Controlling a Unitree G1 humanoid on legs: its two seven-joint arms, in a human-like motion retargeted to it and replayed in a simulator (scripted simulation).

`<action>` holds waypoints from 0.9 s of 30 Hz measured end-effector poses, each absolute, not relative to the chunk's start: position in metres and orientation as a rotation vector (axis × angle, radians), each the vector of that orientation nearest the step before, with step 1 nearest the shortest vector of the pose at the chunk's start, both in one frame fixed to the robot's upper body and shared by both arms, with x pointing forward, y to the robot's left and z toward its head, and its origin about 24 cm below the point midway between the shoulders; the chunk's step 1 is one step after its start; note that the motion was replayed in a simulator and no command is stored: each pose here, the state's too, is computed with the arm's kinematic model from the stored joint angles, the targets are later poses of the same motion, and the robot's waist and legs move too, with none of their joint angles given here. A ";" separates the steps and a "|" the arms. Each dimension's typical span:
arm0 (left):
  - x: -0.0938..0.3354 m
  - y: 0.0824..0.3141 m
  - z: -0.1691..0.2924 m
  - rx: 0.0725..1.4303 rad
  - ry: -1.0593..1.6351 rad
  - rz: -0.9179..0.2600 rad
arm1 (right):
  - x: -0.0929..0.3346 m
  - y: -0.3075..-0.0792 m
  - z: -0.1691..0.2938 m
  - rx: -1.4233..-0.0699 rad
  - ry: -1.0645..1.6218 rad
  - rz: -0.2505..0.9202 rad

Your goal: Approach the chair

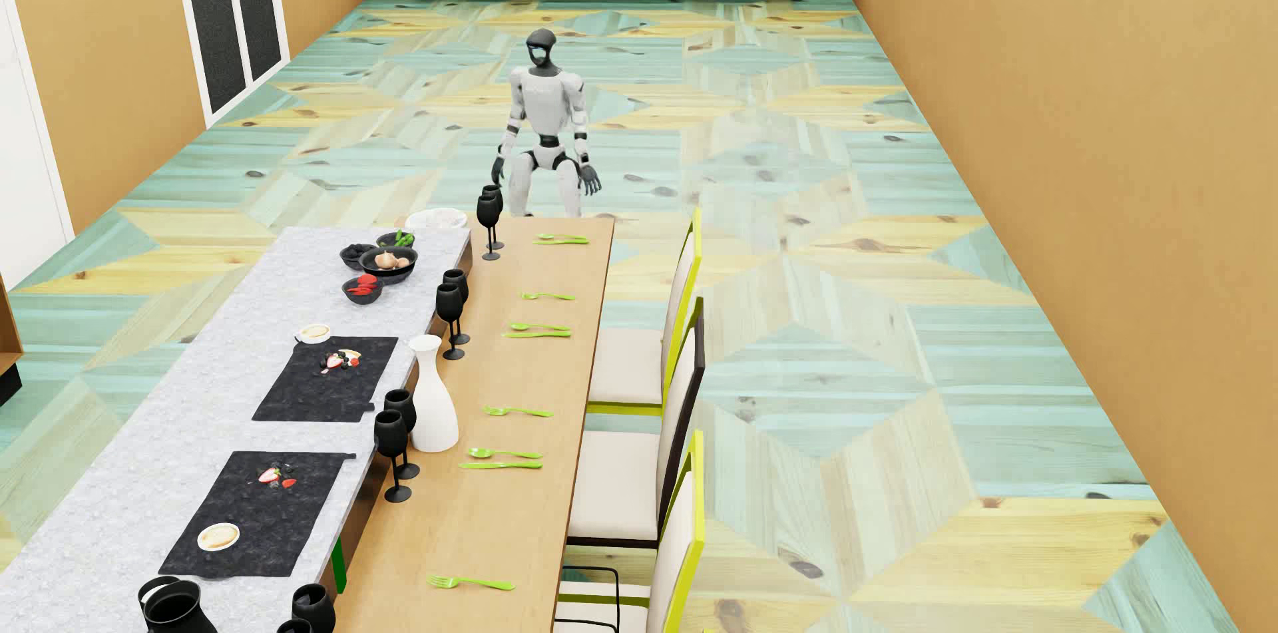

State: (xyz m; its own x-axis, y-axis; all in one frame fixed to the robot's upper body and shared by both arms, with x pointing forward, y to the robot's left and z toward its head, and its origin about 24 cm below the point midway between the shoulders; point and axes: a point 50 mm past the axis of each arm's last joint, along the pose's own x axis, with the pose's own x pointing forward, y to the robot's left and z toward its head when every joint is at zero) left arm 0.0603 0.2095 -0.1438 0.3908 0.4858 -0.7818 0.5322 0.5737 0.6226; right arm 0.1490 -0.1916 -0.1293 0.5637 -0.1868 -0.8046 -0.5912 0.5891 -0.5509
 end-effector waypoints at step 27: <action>0.195 0.117 -0.105 1.310 0.582 -0.614 | 0.025 -0.213 -0.146 -0.806 1.317 0.202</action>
